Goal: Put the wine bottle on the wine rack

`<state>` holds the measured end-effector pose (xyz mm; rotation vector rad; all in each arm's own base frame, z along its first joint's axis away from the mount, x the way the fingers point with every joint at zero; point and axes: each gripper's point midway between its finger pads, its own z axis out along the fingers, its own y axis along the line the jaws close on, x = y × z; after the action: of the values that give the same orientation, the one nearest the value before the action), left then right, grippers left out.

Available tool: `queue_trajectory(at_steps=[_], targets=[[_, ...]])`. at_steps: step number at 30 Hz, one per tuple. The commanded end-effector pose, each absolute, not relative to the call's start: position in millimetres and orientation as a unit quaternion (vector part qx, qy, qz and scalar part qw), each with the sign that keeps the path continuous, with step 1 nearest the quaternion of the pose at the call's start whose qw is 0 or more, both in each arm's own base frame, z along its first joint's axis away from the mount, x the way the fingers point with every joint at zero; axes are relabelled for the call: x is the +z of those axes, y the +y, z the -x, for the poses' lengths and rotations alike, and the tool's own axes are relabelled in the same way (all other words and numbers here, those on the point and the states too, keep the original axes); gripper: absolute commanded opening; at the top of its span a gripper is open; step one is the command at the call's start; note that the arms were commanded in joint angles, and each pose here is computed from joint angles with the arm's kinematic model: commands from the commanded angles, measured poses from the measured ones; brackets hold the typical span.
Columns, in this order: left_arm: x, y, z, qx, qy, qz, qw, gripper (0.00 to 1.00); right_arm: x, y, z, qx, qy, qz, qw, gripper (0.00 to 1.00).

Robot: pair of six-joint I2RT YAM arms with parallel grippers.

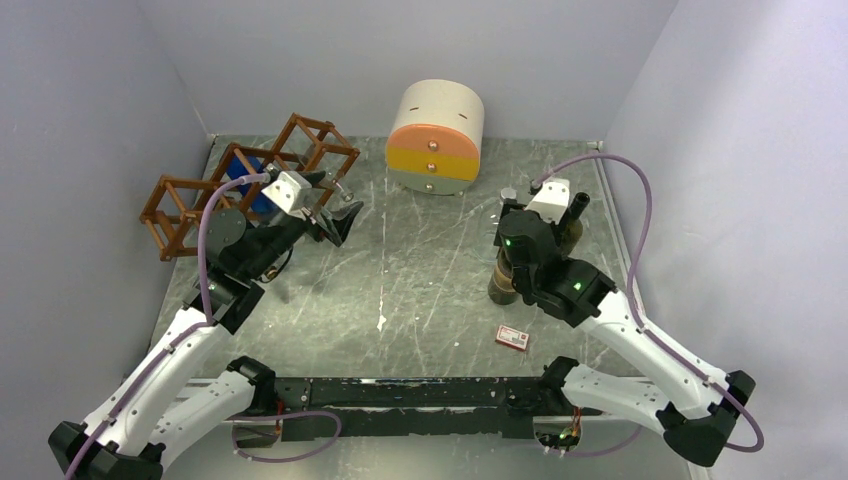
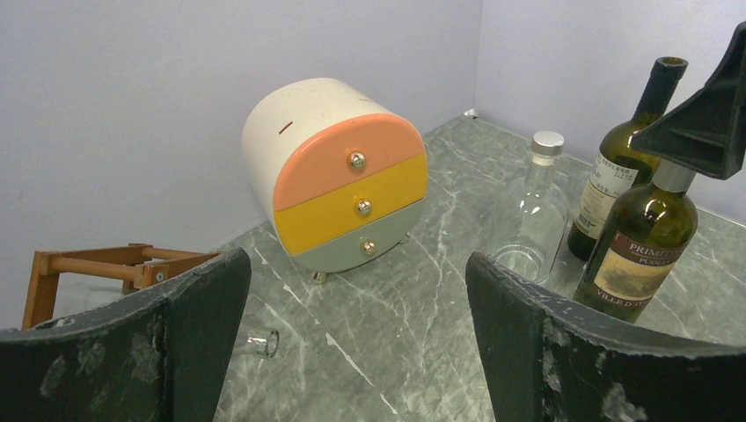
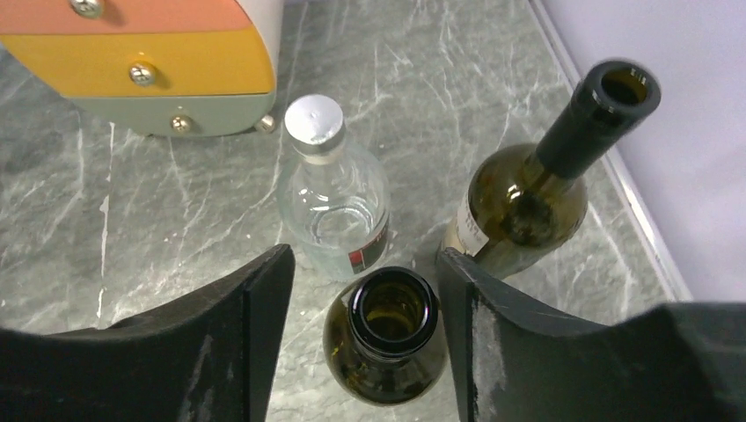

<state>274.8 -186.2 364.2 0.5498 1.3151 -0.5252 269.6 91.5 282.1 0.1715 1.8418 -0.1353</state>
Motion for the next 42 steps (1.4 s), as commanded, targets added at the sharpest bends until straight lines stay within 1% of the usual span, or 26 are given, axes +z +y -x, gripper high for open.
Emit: queue_trajectory(at_steps=[1, 4, 8, 11, 14, 15, 18, 20, 22, 24, 26, 30, 36, 39, 42], targets=[[371, -187, -273, -0.245, 0.583, -0.250, 0.733, 0.96, 263, 79, -269, -0.075, 0.798, -0.115, 0.587, 0.61], [370, -188, -274, -0.245, 0.585, -0.249, 0.732, 0.96, 254, 76, -269, -0.099, 0.803, -0.111, 0.578, 0.54], [369, -188, -275, -0.246, 0.585, -0.248, 0.731, 0.96, 253, 77, -270, -0.100, 0.805, -0.102, 0.575, 0.35], [368, -188, -276, -0.246, 0.586, -0.247, 0.731, 0.96, 259, 79, -270, -0.093, 0.802, -0.094, 0.582, 0.19], [366, -189, -278, -0.246, 0.590, -0.246, 0.729, 0.96, 268, 82, -272, -0.086, 0.799, -0.079, 0.589, 0.06], [365, -189, -279, -0.246, 0.591, -0.245, 0.728, 0.96, 272, 85, -273, -0.077, 0.798, -0.073, 0.593, 0.00], [360, -191, -282, -0.246, 0.590, -0.247, 0.728, 0.96, 281, 99, -275, -0.043, 0.799, -0.044, 0.599, 0.00], [354, -195, -284, -0.251, 0.579, -0.250, 0.734, 0.96, 298, 114, -277, -0.002, 0.792, -0.023, 0.610, 0.00], [352, -200, -279, -0.267, 0.550, -0.257, 0.749, 0.96, 307, 127, -278, 0.029, 0.787, -0.006, 0.616, 0.00], [357, -209, -264, -0.298, 0.500, -0.280, 0.764, 0.96, 315, 138, -278, 0.057, 0.784, 0.005, 0.618, 0.00], [353, -218, -255, -0.323, 0.478, -0.296, 0.762, 0.96, 323, 148, -278, 0.084, 0.779, 0.013, 0.622, 0.00], [334, -246, -252, -0.366, 0.495, -0.333, 0.714, 0.96, 344, 176, -279, 0.154, 0.761, 0.033, 0.629, 0.00], [286, -296, -234, -0.428, 0.528, -0.415, 0.604, 0.96, 372, 211, -283, 0.239, 0.733, 0.043, 0.636, 0.00], [261, -312, -229, -0.429, 0.548, -0.437, 0.569, 0.96, 380, 229, -283, 0.273, 0.727, 0.056, 0.627, 0.00], [247, -322, -233, -0.422, 0.567, -0.437, 0.556, 0.96, 388, 241, -281, 0.301, 0.722, 0.066, 0.620, 0.00]])
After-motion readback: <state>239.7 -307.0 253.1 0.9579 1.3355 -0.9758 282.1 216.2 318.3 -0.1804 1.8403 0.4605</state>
